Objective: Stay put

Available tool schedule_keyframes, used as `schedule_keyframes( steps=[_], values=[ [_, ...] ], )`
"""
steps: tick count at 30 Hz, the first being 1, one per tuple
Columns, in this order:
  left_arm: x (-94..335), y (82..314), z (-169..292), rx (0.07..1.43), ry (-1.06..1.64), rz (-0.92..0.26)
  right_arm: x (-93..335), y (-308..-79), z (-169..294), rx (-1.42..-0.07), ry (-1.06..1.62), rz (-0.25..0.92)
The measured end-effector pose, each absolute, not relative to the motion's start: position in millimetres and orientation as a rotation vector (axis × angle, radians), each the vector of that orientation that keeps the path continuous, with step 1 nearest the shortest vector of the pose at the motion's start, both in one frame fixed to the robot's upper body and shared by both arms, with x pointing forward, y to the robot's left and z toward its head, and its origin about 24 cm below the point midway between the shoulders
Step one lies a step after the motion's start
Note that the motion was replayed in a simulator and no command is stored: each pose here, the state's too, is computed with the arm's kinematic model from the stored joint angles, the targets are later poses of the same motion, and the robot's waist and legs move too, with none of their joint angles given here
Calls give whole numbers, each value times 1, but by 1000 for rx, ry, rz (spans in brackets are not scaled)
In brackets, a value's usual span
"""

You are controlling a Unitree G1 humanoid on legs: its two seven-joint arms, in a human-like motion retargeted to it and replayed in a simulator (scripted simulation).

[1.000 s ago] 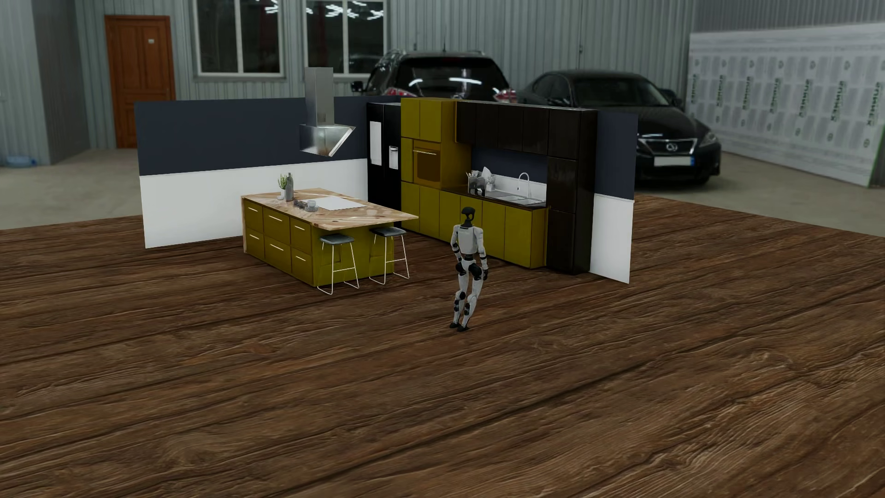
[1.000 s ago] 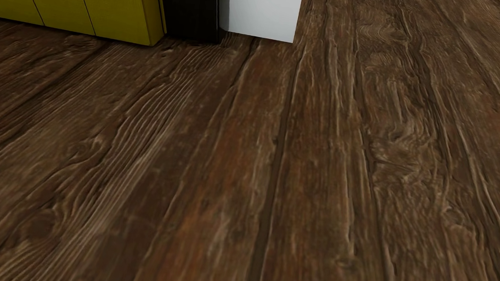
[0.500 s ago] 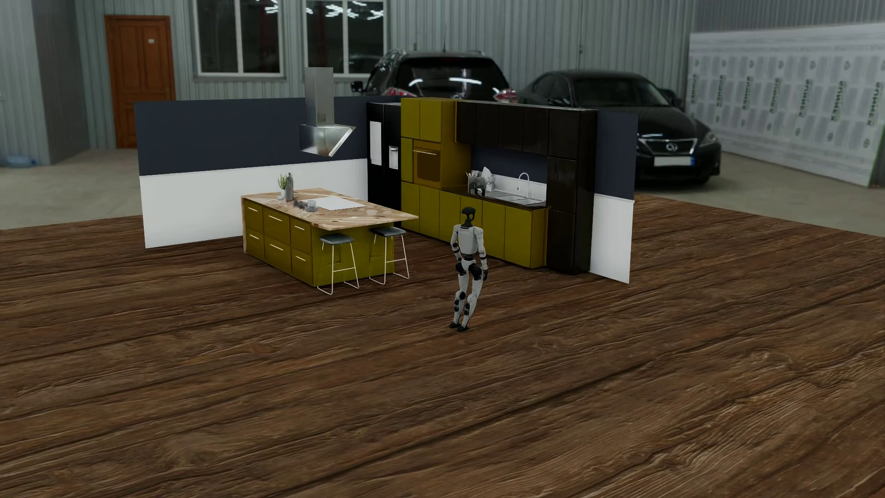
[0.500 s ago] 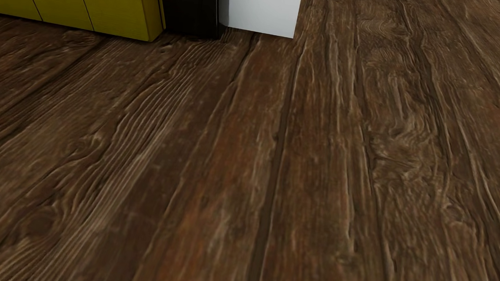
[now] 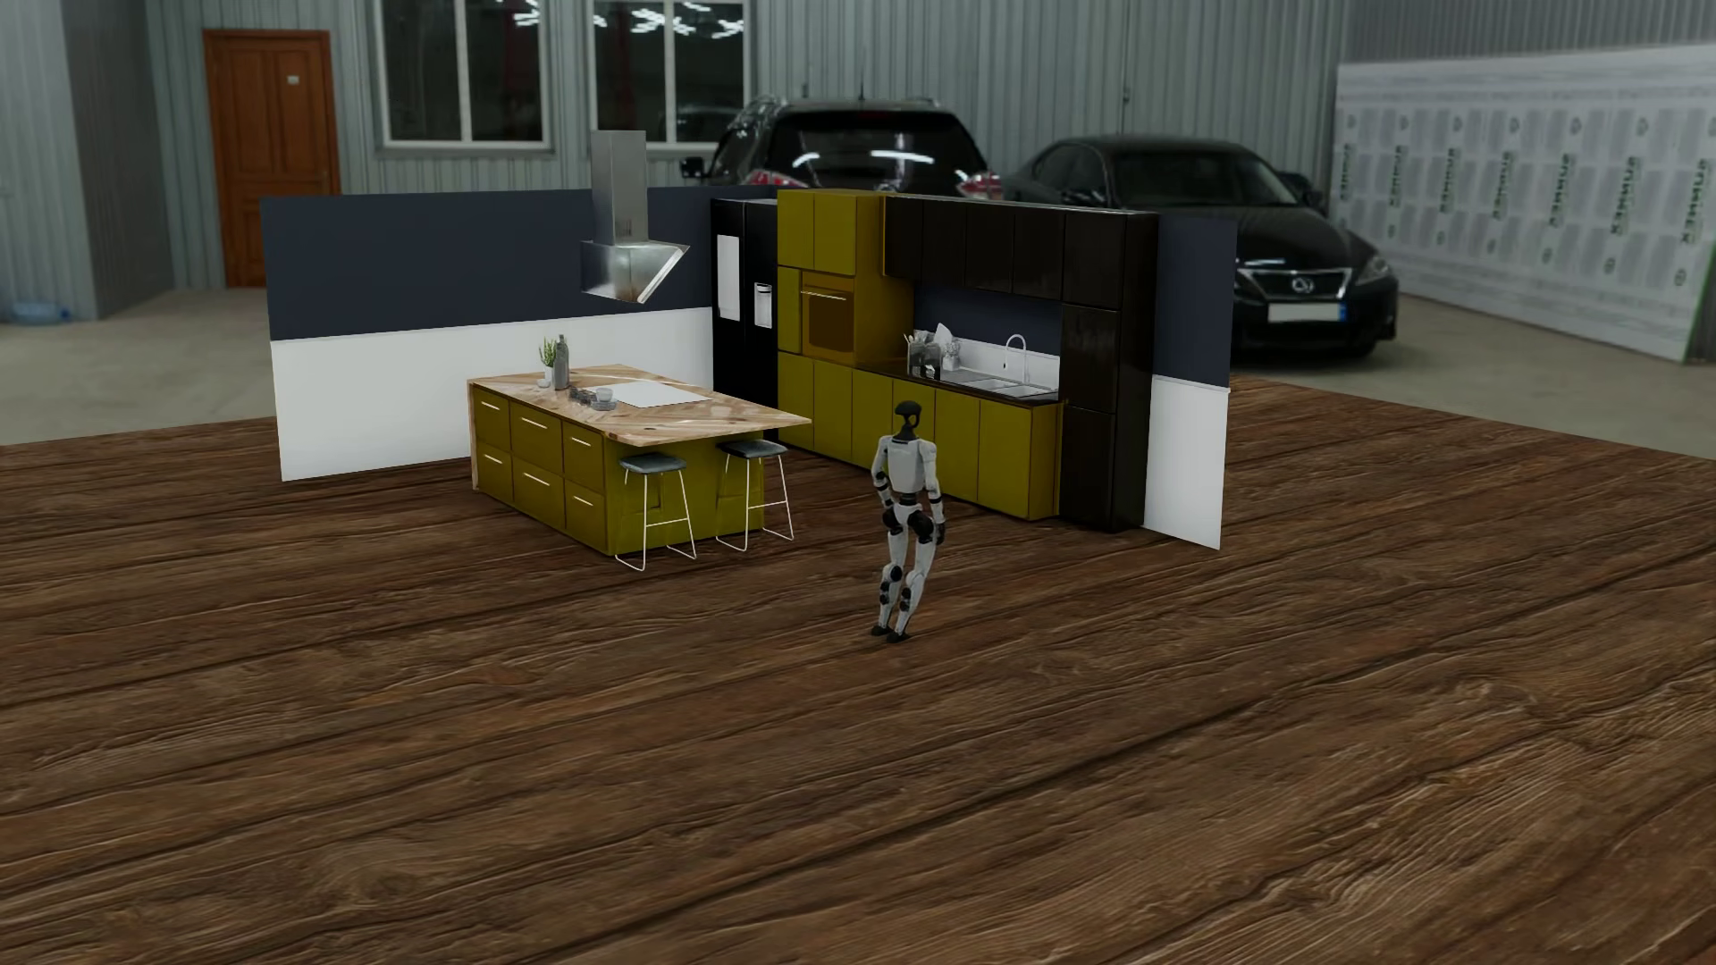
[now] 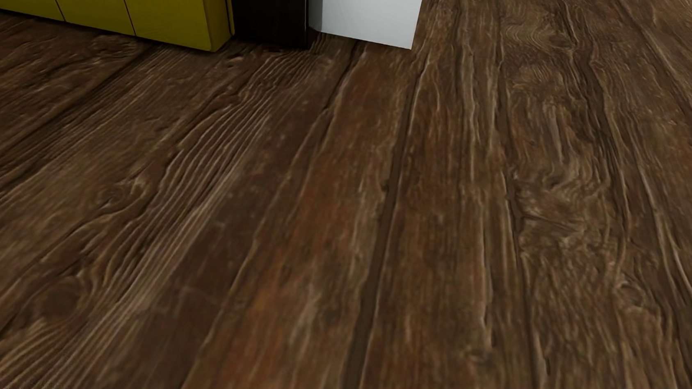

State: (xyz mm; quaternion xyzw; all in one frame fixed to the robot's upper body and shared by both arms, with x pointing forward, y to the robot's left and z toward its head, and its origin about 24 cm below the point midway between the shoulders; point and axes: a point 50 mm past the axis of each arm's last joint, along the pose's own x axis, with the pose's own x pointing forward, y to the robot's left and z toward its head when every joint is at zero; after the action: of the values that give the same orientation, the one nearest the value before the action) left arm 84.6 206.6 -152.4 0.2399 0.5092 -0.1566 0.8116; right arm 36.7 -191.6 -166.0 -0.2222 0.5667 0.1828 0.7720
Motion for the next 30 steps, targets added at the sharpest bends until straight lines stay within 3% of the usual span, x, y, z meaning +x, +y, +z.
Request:
schedule_keyframes(
  steps=[30],
  values=[
    [76, 211, -153, 493, 1108, -305, 34, -192, -166, -449, 1236, 361]
  ],
)
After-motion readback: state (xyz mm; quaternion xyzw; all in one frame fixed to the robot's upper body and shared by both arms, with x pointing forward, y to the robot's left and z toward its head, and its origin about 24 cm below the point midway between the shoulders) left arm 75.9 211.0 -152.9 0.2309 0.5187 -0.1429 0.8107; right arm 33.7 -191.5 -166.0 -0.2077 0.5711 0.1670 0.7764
